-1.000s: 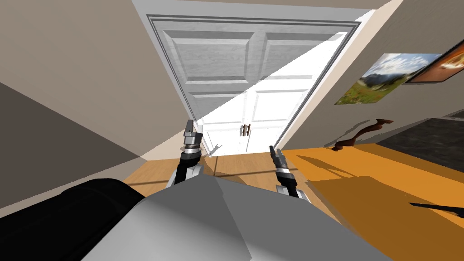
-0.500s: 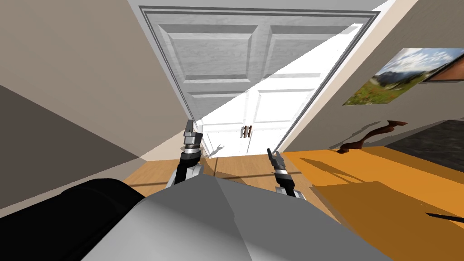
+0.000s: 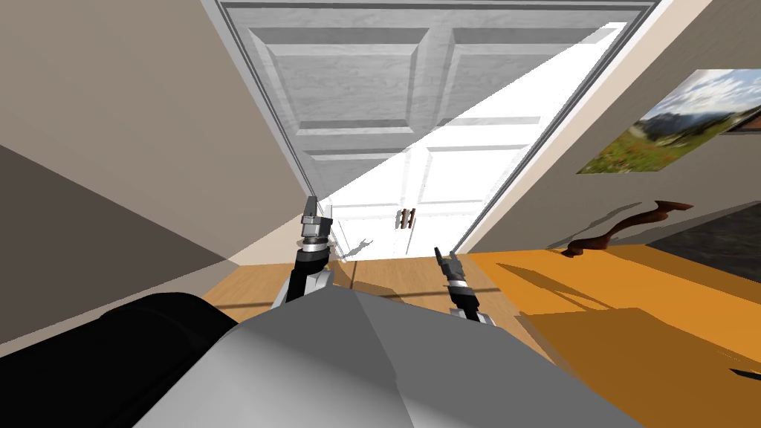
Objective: Pull the door open
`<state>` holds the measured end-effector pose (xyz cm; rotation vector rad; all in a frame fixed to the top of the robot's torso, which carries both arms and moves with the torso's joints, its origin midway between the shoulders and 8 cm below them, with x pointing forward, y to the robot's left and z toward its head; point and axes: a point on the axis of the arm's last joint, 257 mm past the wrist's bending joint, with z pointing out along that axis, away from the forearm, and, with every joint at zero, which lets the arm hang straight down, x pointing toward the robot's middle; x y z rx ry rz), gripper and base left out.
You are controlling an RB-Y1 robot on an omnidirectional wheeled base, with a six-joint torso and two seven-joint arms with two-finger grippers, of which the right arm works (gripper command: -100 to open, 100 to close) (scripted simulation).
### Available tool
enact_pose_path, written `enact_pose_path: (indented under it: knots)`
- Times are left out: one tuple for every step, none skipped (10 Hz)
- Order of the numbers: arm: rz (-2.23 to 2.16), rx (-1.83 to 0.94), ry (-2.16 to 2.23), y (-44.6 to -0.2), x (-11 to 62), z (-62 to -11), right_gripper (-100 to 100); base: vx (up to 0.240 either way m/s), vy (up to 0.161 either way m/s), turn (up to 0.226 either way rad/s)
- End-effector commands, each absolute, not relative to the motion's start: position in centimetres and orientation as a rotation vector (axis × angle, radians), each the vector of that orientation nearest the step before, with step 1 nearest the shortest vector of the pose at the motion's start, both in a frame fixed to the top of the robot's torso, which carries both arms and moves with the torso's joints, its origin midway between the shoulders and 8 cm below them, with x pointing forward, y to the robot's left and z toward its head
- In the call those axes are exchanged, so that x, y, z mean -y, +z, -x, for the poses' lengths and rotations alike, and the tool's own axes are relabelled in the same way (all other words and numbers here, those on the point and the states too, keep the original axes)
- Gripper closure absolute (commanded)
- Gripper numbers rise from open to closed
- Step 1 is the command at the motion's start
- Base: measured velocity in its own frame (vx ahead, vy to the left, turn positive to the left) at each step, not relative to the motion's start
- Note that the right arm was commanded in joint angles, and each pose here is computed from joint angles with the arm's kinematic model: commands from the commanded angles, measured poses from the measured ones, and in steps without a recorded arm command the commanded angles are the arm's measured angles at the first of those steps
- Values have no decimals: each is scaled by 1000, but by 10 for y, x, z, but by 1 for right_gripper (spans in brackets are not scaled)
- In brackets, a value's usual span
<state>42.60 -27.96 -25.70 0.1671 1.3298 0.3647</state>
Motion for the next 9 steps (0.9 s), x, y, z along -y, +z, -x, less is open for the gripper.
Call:
enact_pose_path:
  knots:
    - [-143,-1352,336,-268,278,-426,-100,110,11,26]
    - [-129,-1366,320,-275,277,-426,-100,103,10,29]
    - [-116,-1379,305,-282,276,-426,-100,102,5,26]
    - [-102,-1392,291,-289,275,-425,-100,99,7,18]
    - [-88,-1405,277,-295,274,-425,-100,96,-2,21]
    - [-75,-1417,263,-302,273,-425,-100,93,2,24]
    - [-63,-1428,252,-308,271,-425,-100,91,-2,21]
    - [-50,-1439,241,-314,269,-424,-100,96,8,20]
    - [-38,-1450,230,-320,268,-424,-100,106,8,21]
